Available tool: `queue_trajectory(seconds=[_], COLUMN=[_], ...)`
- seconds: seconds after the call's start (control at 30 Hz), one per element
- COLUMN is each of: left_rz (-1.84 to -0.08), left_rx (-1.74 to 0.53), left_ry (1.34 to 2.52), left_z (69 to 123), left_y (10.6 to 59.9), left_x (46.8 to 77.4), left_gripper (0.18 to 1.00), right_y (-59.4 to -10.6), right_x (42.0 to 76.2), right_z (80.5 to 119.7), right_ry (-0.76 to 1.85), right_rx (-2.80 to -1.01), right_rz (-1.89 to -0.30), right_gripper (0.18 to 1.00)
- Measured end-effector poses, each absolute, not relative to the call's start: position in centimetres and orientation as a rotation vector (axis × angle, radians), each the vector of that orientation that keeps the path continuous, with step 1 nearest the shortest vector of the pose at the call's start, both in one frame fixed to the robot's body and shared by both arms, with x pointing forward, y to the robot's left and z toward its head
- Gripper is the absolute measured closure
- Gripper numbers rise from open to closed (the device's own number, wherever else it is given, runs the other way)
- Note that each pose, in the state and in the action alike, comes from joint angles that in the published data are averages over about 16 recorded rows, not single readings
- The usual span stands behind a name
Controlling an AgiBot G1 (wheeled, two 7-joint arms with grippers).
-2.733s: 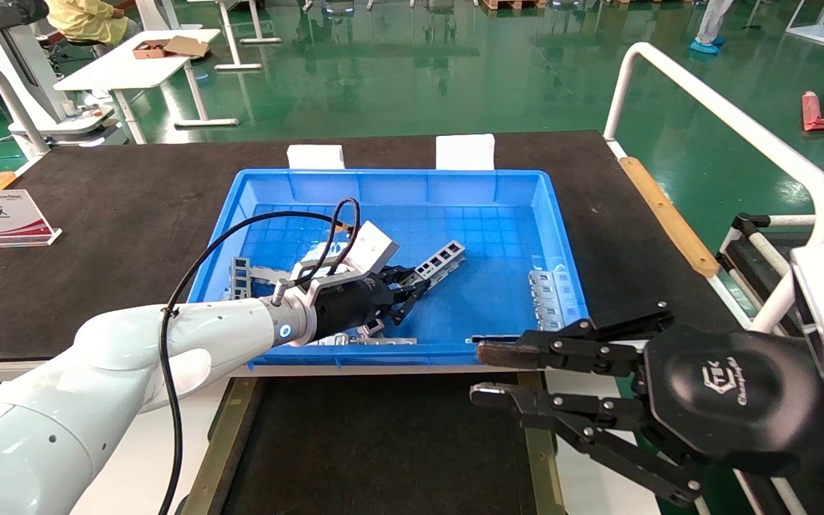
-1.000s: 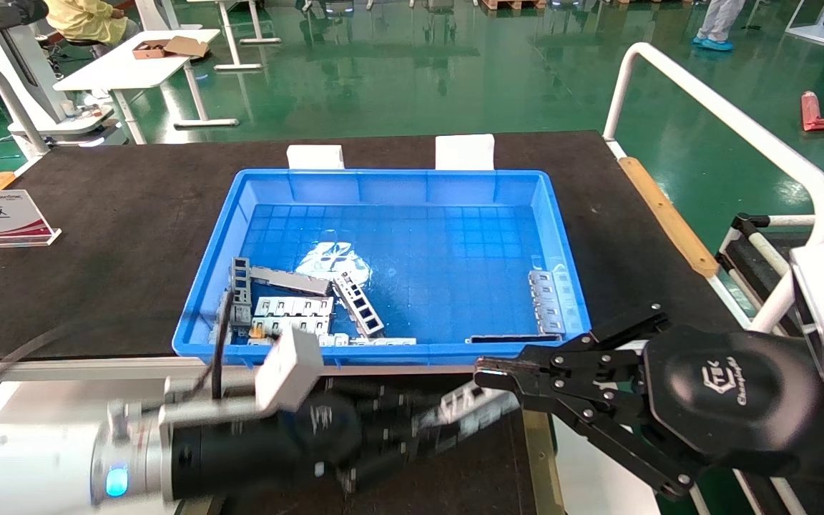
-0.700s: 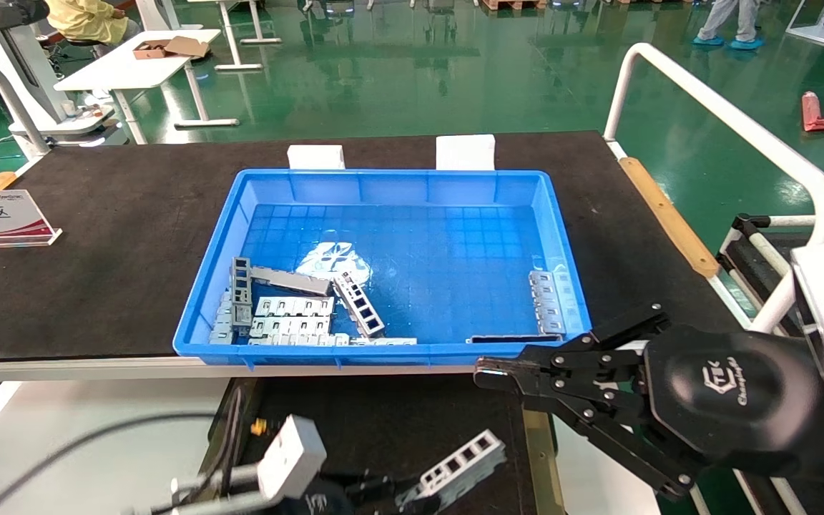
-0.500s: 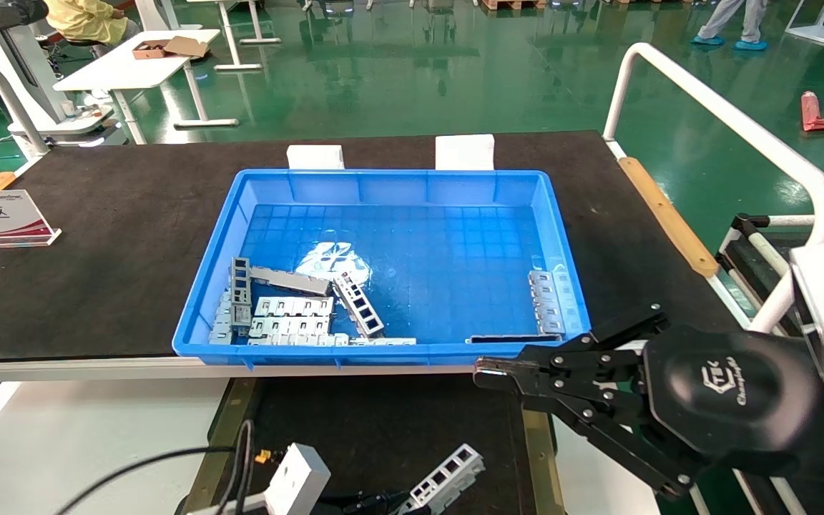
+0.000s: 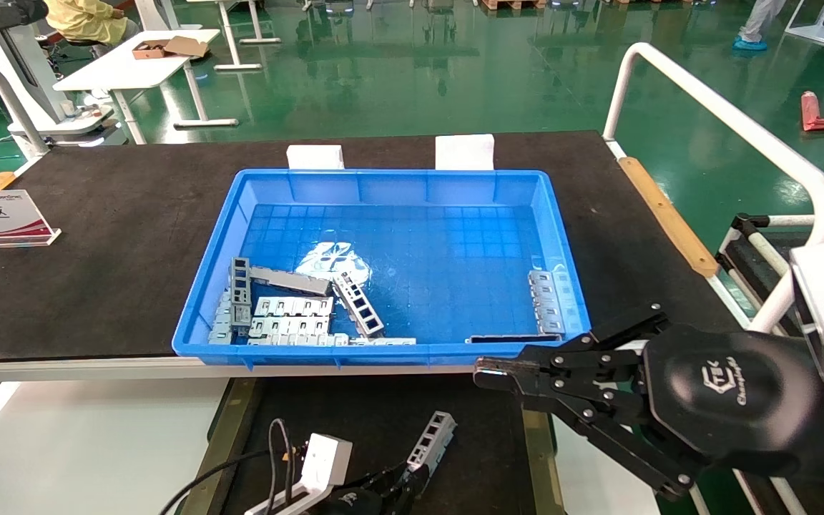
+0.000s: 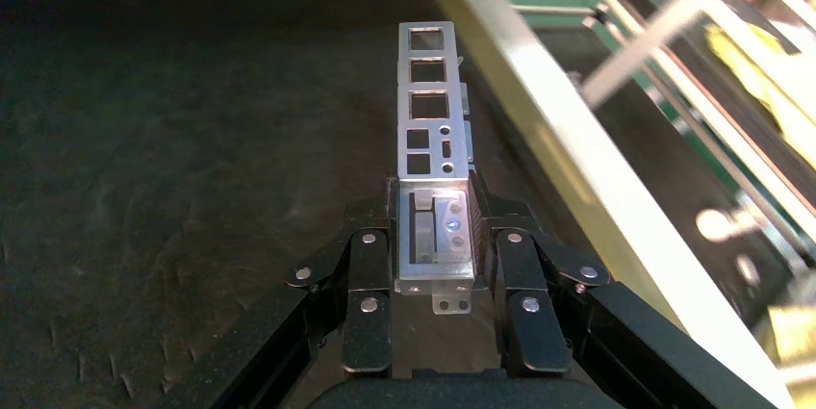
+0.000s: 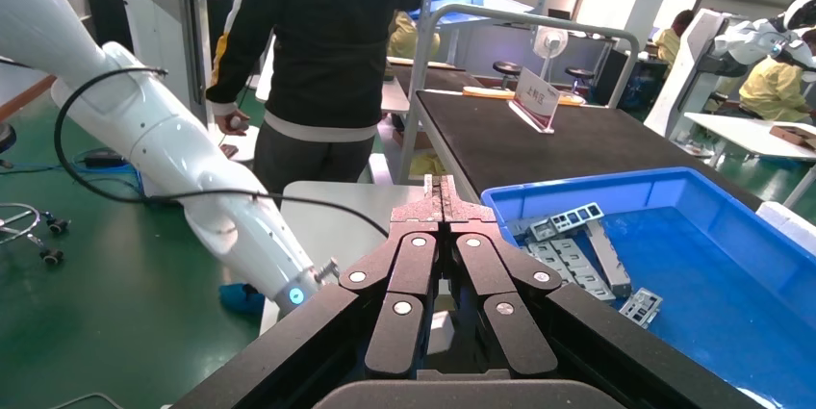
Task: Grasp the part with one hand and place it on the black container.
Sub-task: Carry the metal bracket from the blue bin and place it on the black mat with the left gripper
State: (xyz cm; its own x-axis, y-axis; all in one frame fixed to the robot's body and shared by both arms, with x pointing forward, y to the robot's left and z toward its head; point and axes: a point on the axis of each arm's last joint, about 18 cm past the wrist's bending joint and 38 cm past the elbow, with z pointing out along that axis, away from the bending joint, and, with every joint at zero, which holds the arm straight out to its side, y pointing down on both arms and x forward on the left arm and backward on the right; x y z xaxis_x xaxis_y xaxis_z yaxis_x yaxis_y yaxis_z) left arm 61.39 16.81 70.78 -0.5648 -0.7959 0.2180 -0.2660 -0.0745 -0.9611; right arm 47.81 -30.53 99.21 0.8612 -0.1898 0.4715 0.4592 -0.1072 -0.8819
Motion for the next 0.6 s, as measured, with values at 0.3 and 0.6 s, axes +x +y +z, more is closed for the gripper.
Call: queue_trajectory(seconds=[0.3,0.6], left_rz=[-1.658,-1.649], left_rx=[-1.312,-1.434], left_ry=[1.633,1.516], left_z=[69.9,69.8], left_y=[14.8,13.5], left_x=[63.5,65.1], left_gripper=[0.863,0.863], right_y=[-30.5,-30.5], right_x=[47.8,47.8], right_z=[99.2,99.2], right_ry=[-0.217,-0.217], right_rx=[-1.589,-1.589], right_rz=[-0.555,-0.555], right_gripper=[0.988,0.988])
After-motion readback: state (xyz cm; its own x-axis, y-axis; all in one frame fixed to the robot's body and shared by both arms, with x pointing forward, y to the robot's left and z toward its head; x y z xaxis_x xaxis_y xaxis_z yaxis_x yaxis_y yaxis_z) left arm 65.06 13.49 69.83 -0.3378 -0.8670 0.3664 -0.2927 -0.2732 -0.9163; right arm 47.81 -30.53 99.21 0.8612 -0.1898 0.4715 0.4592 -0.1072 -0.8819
